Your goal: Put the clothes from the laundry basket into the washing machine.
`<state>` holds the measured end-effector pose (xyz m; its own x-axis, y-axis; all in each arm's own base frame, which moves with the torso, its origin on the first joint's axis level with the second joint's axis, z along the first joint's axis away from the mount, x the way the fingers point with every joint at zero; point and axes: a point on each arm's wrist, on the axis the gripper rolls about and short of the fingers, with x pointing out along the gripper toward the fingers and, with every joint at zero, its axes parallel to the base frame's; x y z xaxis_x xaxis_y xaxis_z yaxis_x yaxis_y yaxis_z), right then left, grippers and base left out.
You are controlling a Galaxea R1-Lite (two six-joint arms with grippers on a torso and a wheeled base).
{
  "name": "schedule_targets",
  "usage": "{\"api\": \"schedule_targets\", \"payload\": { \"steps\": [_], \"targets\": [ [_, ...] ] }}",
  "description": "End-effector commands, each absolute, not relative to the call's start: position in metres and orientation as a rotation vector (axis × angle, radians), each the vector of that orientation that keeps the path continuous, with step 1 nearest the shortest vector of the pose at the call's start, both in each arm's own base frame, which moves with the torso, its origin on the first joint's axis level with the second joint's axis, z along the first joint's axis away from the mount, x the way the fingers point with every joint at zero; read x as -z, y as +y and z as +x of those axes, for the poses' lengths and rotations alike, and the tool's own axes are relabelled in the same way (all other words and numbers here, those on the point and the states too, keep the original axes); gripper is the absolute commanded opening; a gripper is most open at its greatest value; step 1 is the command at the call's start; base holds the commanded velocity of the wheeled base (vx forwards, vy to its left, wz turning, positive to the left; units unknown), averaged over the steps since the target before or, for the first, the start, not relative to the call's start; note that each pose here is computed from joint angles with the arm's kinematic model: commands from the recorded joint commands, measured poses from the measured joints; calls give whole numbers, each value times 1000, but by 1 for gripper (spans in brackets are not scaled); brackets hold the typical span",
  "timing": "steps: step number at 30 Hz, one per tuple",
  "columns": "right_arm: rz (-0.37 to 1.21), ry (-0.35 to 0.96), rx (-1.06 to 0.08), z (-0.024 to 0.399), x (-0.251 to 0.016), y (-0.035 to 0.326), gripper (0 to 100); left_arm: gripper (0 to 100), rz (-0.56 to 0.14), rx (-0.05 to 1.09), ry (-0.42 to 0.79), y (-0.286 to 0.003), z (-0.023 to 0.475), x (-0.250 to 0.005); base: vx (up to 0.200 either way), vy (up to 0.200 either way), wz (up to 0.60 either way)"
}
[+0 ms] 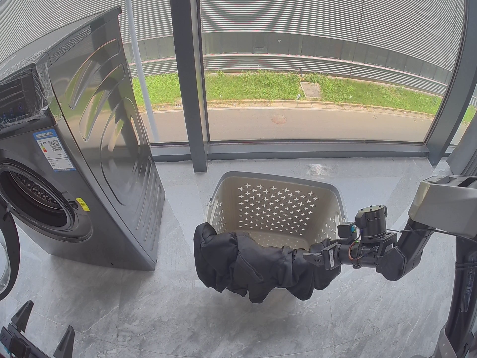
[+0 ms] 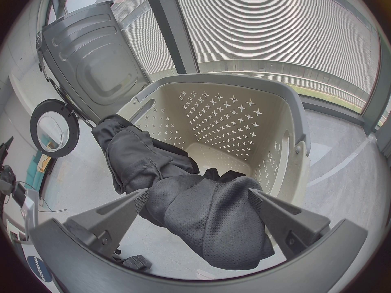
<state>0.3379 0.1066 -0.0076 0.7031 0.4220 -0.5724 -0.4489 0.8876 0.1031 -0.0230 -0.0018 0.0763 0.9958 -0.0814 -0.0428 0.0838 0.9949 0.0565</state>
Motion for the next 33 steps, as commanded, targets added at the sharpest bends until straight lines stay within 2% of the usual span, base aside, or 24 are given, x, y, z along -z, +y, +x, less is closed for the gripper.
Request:
{"api": "schedule_targets", "payload": {
  "steps": [1, 24, 33],
  "targets": [
    [-50, 643, -485, 338, 15, 107, 100, 100, 58, 83, 42, -2, -23, -71, 0, 0, 0],
    [-68, 619, -508, 334, 6, 113, 100, 100, 54, 79, 42, -2, -23, -71, 0, 0, 0],
    [-101, 648, -475, 322, 8, 112, 100, 100, 52, 78, 42, -2, -23, -71, 0, 0, 0]
  ]
}}
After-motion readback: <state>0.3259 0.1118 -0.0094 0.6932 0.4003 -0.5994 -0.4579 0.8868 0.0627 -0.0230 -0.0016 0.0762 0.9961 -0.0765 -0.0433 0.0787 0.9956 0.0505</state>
